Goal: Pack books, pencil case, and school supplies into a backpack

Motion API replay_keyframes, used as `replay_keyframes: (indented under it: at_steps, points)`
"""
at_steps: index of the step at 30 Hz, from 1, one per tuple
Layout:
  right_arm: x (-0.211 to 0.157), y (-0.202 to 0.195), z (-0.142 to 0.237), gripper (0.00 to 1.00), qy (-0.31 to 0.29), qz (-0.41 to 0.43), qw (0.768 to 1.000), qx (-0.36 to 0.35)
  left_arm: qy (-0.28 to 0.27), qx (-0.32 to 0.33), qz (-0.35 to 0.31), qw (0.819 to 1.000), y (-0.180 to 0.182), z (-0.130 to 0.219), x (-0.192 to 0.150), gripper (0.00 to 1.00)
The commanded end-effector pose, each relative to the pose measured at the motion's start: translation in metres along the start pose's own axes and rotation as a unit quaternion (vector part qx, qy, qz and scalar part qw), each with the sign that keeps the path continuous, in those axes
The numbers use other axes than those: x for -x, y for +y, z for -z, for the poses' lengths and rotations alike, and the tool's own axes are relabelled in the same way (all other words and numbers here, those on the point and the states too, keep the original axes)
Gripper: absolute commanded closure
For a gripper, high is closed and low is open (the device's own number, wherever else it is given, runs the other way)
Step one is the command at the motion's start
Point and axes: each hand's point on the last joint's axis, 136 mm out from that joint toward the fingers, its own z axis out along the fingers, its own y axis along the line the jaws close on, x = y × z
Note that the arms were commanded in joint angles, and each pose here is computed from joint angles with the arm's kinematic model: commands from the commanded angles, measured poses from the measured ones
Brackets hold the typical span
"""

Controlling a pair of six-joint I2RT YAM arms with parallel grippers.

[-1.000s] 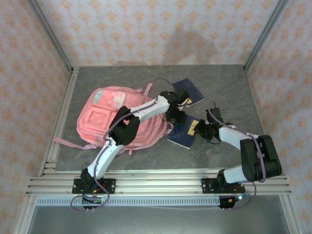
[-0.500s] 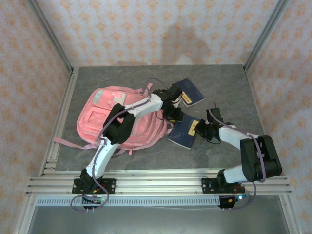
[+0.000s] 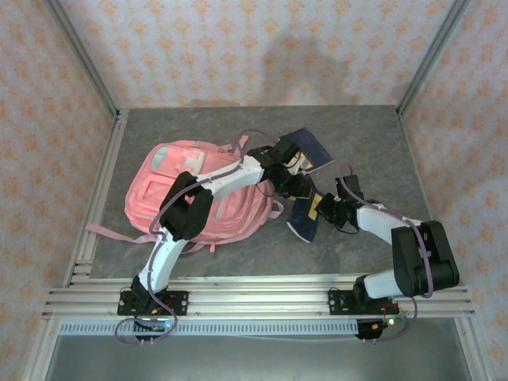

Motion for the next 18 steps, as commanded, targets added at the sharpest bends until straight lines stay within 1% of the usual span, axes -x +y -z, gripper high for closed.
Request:
replay_keyframes:
  at_steps: [1, 4, 5, 7, 8, 10, 13, 16, 18]
  points:
    - [-0.005, 0.004, 0.002, 0.85, 0.005, -0.002, 1.000, 0.012, 0.027, 0.014, -0.023, 0.999, 0.000, -0.006, -0.013, 0.72]
    - [-0.005, 0.006, 0.004, 0.85, 0.003, 0.000, 1.000, 0.016, 0.028, 0.038, -0.032, 0.998, 0.007, -0.006, -0.013, 0.74]
    - [-0.004, 0.006, 0.005, 0.85, 0.002, 0.000, 1.000, 0.017, 0.027, 0.045, -0.036, 0.998, 0.010, -0.005, -0.013, 0.79]
    - [-0.003, 0.007, 0.008, 0.84, -0.004, 0.000, 1.000, 0.019, 0.021, 0.050, -0.043, 0.998, 0.009, -0.002, -0.011, 0.95]
    - [-0.002, 0.008, 0.010, 0.83, -0.008, 0.001, 1.000, 0.022, 0.016, 0.052, -0.045, 0.998, 0.008, 0.001, -0.009, 1.00]
    - [0.001, 0.011, 0.018, 0.79, -0.022, 0.002, 0.999, 0.028, 0.003, 0.049, -0.048, 0.998, 0.003, 0.009, -0.006, 1.00]
    - [0.009, 0.015, 0.038, 0.67, -0.056, 0.007, 0.998, 0.030, -0.036, 0.051, -0.052, 0.997, -0.007, 0.031, 0.002, 1.00]
    - [0.018, 0.028, 0.067, 0.56, -0.099, 0.013, 0.993, 0.055, -0.097, 0.047, -0.037, 0.993, -0.016, 0.065, 0.013, 1.00]
    - [0.023, 0.042, 0.090, 0.50, -0.130, 0.013, 0.987, 0.093, -0.148, 0.032, -0.026, 0.988, -0.028, 0.094, 0.019, 1.00]
